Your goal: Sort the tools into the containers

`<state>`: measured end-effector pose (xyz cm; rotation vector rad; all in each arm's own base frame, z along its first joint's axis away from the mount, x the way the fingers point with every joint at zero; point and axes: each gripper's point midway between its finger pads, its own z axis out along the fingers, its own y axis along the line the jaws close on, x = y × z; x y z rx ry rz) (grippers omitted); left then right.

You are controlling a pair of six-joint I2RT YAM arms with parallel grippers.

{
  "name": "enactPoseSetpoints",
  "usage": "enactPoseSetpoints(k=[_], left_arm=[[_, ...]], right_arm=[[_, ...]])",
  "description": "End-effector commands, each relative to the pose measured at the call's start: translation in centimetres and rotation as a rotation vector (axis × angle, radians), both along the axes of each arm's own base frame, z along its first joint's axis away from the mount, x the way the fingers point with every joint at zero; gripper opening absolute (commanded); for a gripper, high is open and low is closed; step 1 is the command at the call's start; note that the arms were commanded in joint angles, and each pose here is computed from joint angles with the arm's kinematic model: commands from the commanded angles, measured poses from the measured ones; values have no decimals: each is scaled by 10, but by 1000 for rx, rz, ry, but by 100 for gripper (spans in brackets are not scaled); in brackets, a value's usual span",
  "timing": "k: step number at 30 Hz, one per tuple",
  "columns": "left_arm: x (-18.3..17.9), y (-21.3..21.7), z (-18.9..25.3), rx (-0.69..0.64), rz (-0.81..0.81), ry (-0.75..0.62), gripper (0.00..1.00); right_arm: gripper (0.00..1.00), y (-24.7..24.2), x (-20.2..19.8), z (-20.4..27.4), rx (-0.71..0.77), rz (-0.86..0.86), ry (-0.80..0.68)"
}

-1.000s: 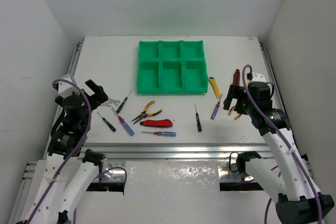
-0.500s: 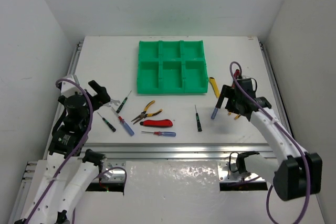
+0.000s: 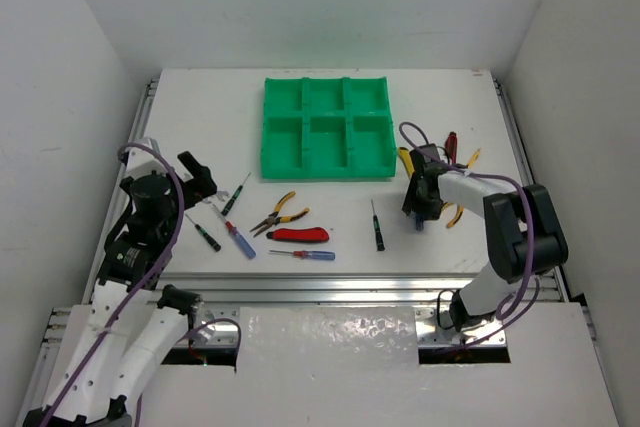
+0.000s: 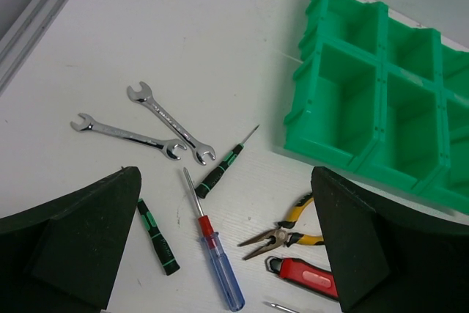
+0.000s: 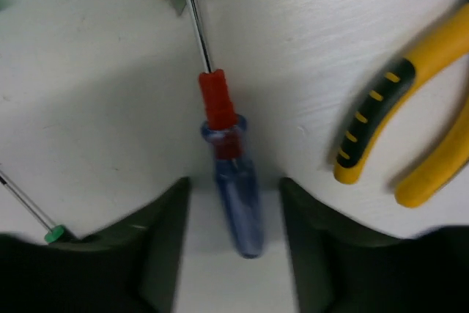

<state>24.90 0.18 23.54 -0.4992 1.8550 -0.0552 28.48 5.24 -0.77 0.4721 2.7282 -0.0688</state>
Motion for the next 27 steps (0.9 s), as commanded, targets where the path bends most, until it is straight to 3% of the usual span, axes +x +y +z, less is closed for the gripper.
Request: enactPoseSetpoints(k=[1, 8, 14, 16, 20, 27], left_arm=[[8, -7, 6, 1, -37, -30, 100], [10, -11, 4, 1, -58, -20, 100], [11, -13, 3, 2, -67, -15, 100], [12, -13, 2, 2, -71, -13, 100], [12, -15, 1, 4, -79, -9, 100], [13, -16, -1, 5, -86, 0, 100]], right_arm=[[45, 15, 23, 3, 43, 3, -66], [7, 27, 12, 9, 75, 23, -107], [7, 48, 30, 59, 133, 107, -254], [7, 66, 48, 82, 207, 169, -341], [6, 88, 89, 119, 215, 291, -448], [7, 112, 158, 116, 138, 449, -443]])
